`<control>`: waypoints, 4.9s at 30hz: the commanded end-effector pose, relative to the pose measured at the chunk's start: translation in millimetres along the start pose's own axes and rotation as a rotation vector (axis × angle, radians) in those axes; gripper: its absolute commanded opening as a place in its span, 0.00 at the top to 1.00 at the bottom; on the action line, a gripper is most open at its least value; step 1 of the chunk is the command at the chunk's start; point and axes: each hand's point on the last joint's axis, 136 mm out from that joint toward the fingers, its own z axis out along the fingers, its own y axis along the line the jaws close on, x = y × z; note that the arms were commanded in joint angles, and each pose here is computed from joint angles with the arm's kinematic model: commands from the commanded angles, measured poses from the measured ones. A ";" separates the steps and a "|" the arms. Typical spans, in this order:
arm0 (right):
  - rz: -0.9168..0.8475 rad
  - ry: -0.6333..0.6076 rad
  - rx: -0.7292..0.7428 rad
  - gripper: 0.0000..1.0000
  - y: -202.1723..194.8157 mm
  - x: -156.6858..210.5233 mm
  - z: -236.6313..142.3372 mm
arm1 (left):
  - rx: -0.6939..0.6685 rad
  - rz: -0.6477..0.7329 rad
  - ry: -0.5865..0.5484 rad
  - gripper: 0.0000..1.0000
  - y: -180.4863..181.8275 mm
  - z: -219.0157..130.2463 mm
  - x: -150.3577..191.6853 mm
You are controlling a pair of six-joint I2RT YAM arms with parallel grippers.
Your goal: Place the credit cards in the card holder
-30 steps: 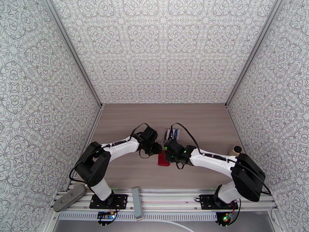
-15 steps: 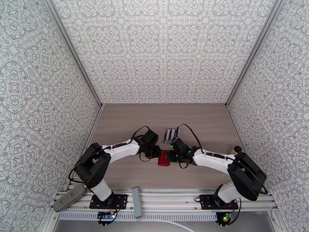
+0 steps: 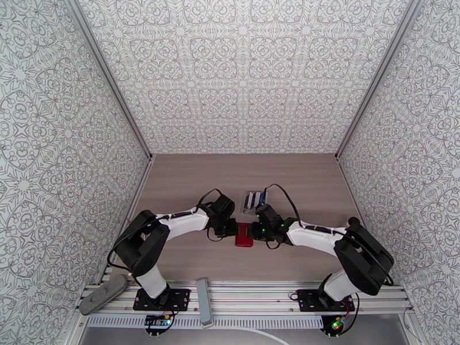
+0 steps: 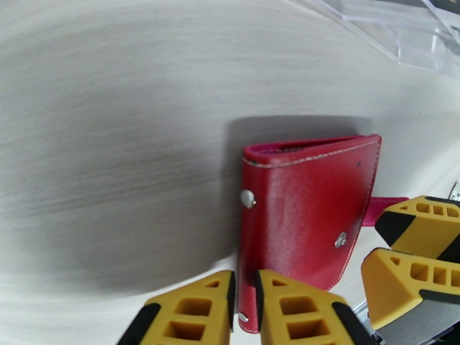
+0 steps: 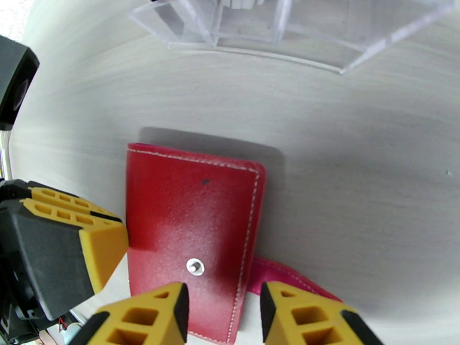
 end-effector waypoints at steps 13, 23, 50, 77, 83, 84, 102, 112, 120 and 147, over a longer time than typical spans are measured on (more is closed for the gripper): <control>0.031 0.042 -0.026 0.60 -4.1 6.7 13.5 | -0.063 -0.012 0.023 0.81 22.8 12.0 3.9; 0.030 0.035 -0.053 0.60 2.4 4.3 9.2 | -0.048 -0.022 0.024 0.82 23.9 12.9 4.2; 0.040 0.026 -0.111 0.61 17.4 -0.5 -0.2 | -0.021 -0.028 0.022 0.82 23.0 14.1 4.0; 0.089 -0.010 -0.279 0.62 52.4 -12.9 -16.4 | 0.012 -0.034 -0.041 0.74 27.1 -14.9 -25.2; 0.082 -0.011 -0.311 0.62 61.2 -15.6 -18.7 | 0.025 -0.047 -0.069 0.73 34.0 -30.3 -34.2; 0.080 -0.009 -0.313 0.62 62.4 -15.0 -18.9 | 0.030 -0.050 -0.075 0.73 34.5 -33.1 -36.5; 0.009 0.029 -0.405 0.61 105.0 -7.9 -11.8 | 0.157 -0.019 -0.135 0.63 1.7 -79.3 -55.8; -0.002 0.047 -0.407 0.58 113.2 -2.6 -4.8 | 0.201 0.000 -0.156 0.62 -9.6 -90.3 -58.0; 0.002 0.060 -0.412 0.54 115.0 0.5 0.6 | 0.235 0.027 -0.138 0.62 -18.0 -89.2 -53.8; -0.001 0.077 -0.422 0.46 119.8 3.5 2.9 | 0.123 0.051 -0.040 0.63 2.0 -56.2 -35.5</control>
